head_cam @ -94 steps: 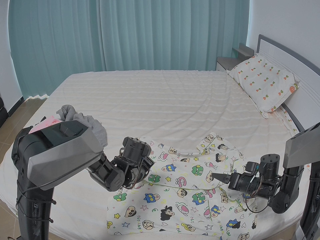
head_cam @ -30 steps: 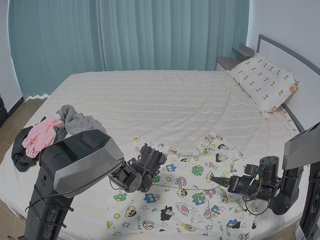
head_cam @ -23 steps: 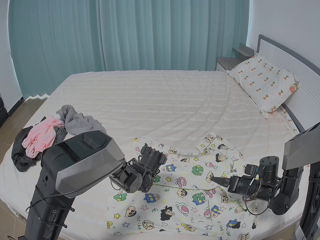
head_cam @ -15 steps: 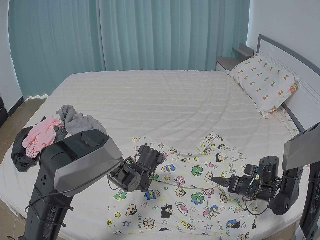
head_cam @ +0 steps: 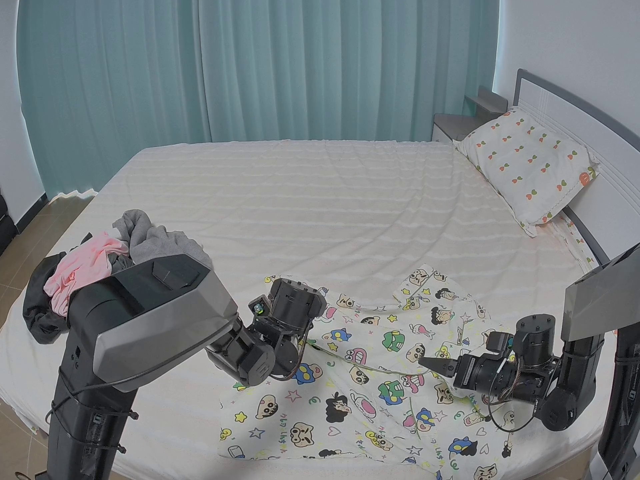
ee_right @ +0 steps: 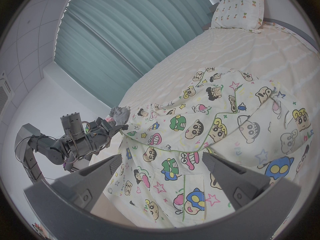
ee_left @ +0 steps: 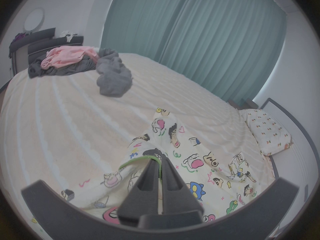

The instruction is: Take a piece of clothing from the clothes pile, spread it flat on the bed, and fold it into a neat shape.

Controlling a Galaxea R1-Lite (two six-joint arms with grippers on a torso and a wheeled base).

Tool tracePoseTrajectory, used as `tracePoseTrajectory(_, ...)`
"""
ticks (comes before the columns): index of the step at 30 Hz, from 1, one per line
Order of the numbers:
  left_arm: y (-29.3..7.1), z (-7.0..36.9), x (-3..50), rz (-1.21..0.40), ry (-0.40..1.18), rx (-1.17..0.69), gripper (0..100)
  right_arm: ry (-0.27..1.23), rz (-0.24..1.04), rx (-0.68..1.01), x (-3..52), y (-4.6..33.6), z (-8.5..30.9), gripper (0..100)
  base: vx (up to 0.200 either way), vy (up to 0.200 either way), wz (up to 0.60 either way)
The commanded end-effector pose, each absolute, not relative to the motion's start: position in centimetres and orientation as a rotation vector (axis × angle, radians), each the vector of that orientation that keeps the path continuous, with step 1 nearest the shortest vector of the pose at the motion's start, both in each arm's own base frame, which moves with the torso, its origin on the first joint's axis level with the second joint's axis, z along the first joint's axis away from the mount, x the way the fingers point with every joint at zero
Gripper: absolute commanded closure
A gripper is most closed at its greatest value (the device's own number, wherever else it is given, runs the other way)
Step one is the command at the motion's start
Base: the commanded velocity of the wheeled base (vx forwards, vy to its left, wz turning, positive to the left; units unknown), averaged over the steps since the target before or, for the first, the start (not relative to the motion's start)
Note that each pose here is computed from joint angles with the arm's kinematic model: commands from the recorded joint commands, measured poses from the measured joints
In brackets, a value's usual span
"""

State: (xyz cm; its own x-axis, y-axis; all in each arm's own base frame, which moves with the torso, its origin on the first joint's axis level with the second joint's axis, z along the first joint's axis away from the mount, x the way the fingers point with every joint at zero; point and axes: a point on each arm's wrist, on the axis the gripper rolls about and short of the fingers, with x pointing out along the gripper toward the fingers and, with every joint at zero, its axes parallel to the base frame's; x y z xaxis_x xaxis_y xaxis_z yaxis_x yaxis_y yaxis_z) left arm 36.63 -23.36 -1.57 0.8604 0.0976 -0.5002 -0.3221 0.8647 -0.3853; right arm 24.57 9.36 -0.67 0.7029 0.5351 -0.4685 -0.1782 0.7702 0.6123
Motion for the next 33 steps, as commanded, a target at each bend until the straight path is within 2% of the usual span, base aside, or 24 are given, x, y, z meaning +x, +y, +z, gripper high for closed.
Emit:
tracePoseTrajectory(1, -22.6, -2.2, 35.6, 0.199, 0.479, -0.401, 100, 0.689, 0.419, 0.583, 25.0, 8.8, -1.1, 0, 0.000, 0.000, 0.00)
tracePoseTrajectory(14, -20.7, -3.2, 33.6, 0.094, 0.379, -0.167, 100, 0.708, 0.420, 0.572, 24.8, 8.8, -1.5, 0, 0.000, 0.000, 0.00)
tracePoseTrajectory(26, -19.7, -3.0, 34.5, 0.054, 0.272, 0.005, 100, 0.712, 0.424, 0.569, 24.6, 8.9, -1.5, 0, 0.000, 0.000, 0.00)
tracePoseTrajectory(33, -19.3, -3.8, 32.9, 0.031, 0.327, 0.092, 100, 0.709, 0.425, 0.569, 24.6, 8.9, -1.4, 0, 0.000, 0.000, 0.00)
